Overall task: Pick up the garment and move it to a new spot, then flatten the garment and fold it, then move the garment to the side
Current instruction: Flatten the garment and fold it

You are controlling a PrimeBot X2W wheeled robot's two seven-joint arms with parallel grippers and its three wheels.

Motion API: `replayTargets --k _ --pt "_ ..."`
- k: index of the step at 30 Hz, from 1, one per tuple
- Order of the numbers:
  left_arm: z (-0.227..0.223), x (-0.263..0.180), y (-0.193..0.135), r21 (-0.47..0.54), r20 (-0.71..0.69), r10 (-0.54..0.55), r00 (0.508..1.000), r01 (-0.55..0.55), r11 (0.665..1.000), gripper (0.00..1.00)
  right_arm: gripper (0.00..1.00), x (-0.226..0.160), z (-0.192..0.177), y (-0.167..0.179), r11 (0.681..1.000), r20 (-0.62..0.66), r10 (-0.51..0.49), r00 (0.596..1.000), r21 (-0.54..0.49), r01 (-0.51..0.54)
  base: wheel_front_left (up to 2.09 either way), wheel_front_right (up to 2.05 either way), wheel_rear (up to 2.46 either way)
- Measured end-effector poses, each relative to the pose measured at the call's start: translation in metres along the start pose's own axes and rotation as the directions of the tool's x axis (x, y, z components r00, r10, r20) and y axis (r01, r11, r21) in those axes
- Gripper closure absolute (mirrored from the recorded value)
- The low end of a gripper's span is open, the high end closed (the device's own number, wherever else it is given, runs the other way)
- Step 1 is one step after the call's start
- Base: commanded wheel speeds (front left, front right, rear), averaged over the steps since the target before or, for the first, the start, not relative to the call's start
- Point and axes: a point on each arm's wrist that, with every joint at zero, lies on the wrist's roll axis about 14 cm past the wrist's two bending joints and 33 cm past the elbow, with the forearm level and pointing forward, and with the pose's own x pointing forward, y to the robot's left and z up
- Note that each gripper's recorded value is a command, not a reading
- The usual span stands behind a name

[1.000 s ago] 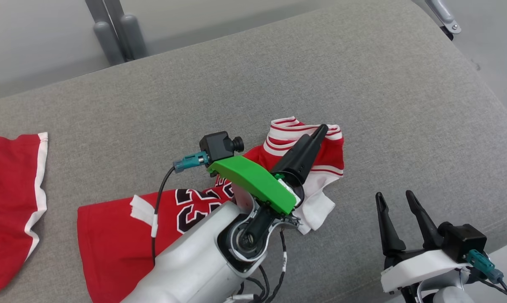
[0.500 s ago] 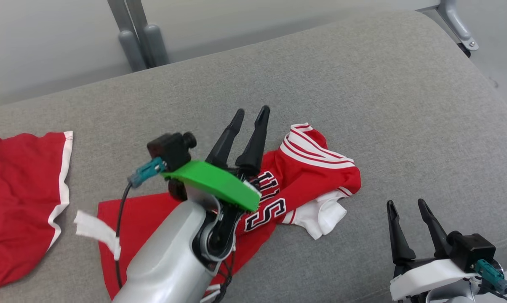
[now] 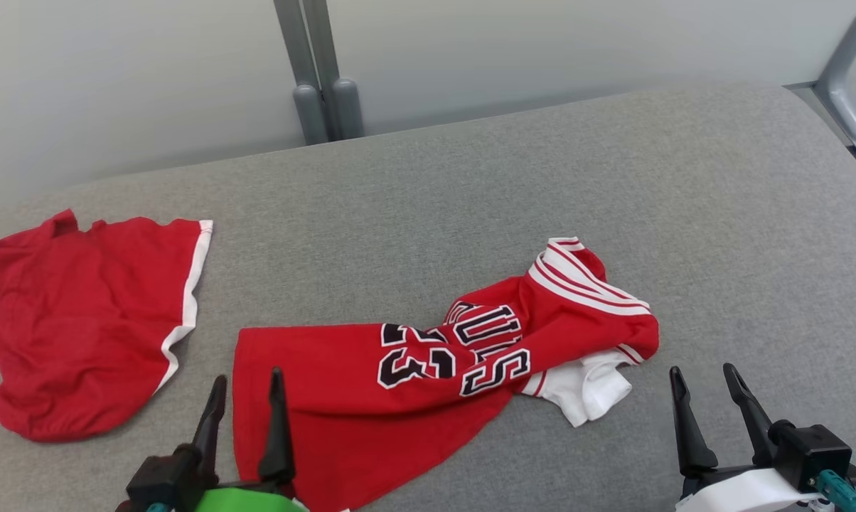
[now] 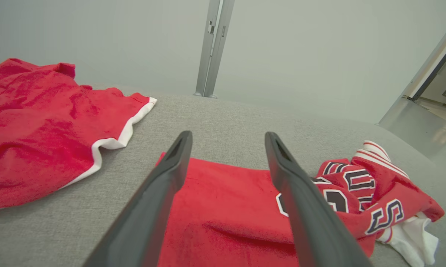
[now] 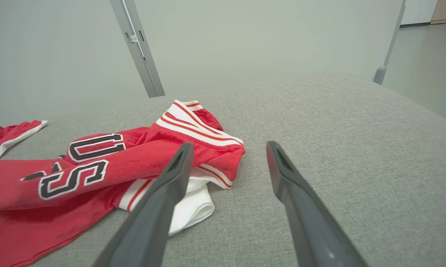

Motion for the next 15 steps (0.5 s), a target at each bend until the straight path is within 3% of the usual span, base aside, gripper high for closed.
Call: replayTargets --k 4,15 --pt "0.001 -0.028 0.033 0.054 0.004 0.088 0.996 -0.088 0.995 0.00 0.00 0.004 0.003 0.009 0.999 0.009 0.037 0.999 -0.009 -0.037 0.00 0.00 0.00" --pt "-0.001 -0.078 0.073 0.165 -0.009 0.149 0.989 -0.146 0.975 0.00 0.00 0.013 -0.003 0.046 0.985 -0.010 0.166 0.986 -0.041 -0.167 0.00 0.00 0.00"
